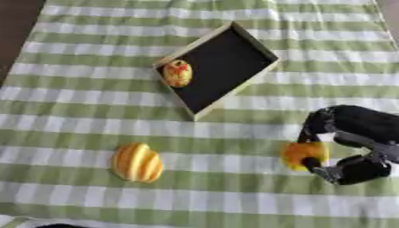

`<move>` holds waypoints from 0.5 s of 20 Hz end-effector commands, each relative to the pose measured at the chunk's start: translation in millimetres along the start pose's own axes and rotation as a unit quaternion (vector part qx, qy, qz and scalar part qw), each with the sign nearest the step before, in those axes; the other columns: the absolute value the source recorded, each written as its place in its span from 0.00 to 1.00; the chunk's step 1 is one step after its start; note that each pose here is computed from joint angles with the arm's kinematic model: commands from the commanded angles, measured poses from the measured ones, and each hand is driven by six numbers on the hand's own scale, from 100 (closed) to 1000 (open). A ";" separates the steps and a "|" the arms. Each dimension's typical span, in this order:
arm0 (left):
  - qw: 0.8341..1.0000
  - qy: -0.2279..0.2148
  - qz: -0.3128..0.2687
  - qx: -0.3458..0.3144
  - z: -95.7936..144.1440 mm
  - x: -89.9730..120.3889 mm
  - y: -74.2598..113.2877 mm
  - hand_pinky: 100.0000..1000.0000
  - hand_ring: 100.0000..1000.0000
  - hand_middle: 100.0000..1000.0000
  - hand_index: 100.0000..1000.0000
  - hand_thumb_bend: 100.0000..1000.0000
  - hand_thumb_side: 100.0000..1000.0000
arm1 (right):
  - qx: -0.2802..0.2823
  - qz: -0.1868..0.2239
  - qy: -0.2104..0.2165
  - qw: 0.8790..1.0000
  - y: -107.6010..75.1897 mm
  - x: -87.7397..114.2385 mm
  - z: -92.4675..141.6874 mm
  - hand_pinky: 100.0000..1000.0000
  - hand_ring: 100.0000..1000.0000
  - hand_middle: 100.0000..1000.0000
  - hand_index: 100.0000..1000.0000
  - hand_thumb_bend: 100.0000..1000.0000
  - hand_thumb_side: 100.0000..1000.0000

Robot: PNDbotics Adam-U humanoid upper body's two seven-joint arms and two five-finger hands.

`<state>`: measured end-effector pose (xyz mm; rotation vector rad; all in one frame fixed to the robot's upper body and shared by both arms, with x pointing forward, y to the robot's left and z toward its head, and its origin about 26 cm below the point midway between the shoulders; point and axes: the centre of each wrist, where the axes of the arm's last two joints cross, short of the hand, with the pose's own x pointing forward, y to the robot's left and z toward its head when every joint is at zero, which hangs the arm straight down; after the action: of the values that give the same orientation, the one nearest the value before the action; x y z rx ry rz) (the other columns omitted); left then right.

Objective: Pick up objects on the table and place them in the box.

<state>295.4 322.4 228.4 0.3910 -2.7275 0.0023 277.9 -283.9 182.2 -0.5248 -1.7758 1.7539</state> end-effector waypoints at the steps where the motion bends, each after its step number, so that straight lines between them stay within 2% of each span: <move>1: 1.000 -0.013 -0.007 -0.006 -5.4 5.4 4.0 0.78 0.79 0.65 0.84 0.00 0.47 | -0.060 0.023 -0.019 0.998 -31.2 -2.8 0.9 0.71 0.65 0.33 0.41 0.00 0.11; 4: 1.000 -0.014 -0.006 -0.008 -5.9 5.5 3.3 0.78 0.79 0.65 0.84 0.00 0.46 | -0.119 0.037 -0.035 0.992 -63.2 -1.3 -6.1 0.72 0.66 0.33 0.41 0.00 0.11; 10: 1.000 -0.015 0.001 -0.014 -7.7 5.9 0.2 0.78 0.79 0.65 0.84 0.00 0.46 | -0.143 0.012 -0.054 0.988 -116.6 21.5 -34.8 0.75 0.68 0.33 0.42 0.00 0.12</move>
<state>295.8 321.1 228.3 0.3828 -2.7261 -0.0092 300.9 -252.3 290.6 -0.5923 -2.1267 1.5912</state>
